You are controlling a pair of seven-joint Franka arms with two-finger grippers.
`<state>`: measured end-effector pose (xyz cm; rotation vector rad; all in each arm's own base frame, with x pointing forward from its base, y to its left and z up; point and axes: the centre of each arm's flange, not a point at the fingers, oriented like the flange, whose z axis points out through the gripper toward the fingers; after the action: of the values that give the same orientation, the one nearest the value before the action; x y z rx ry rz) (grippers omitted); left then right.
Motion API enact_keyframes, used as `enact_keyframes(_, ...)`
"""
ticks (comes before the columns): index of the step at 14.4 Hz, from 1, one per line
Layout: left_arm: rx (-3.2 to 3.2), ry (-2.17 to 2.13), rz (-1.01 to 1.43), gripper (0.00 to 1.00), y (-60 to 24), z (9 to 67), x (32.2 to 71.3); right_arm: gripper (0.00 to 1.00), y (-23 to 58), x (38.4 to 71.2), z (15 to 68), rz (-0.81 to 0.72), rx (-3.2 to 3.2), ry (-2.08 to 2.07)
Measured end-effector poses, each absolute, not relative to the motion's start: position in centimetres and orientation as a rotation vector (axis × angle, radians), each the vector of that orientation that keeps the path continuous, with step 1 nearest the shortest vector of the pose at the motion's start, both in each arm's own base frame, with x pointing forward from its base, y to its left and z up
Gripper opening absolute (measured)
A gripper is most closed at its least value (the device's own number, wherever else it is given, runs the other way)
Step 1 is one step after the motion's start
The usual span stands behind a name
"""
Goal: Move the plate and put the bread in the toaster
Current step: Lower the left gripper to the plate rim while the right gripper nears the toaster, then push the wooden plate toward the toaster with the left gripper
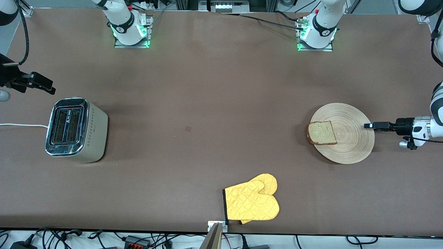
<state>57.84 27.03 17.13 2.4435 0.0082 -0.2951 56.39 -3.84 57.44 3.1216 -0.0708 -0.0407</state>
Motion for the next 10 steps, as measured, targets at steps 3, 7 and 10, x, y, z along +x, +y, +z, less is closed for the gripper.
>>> enact_keyframes(3,2.44,0.003,-0.297,0.84,26.9,16.8,57.9,1.0,-3.7,56.6,57.1,-0.049,3.122,-0.065)
enact_keyframes(7,2.428,0.017,-0.279,0.46,27.3,16.8,57.8,1.0,-2.6,56.9,56.4,-0.072,3.122,-0.035)
enact_keyframes(10,2.399,0.022,-0.262,0.32,27.7,15.9,57.3,1.0,-0.6,57.2,55.1,-0.109,3.121,0.017)
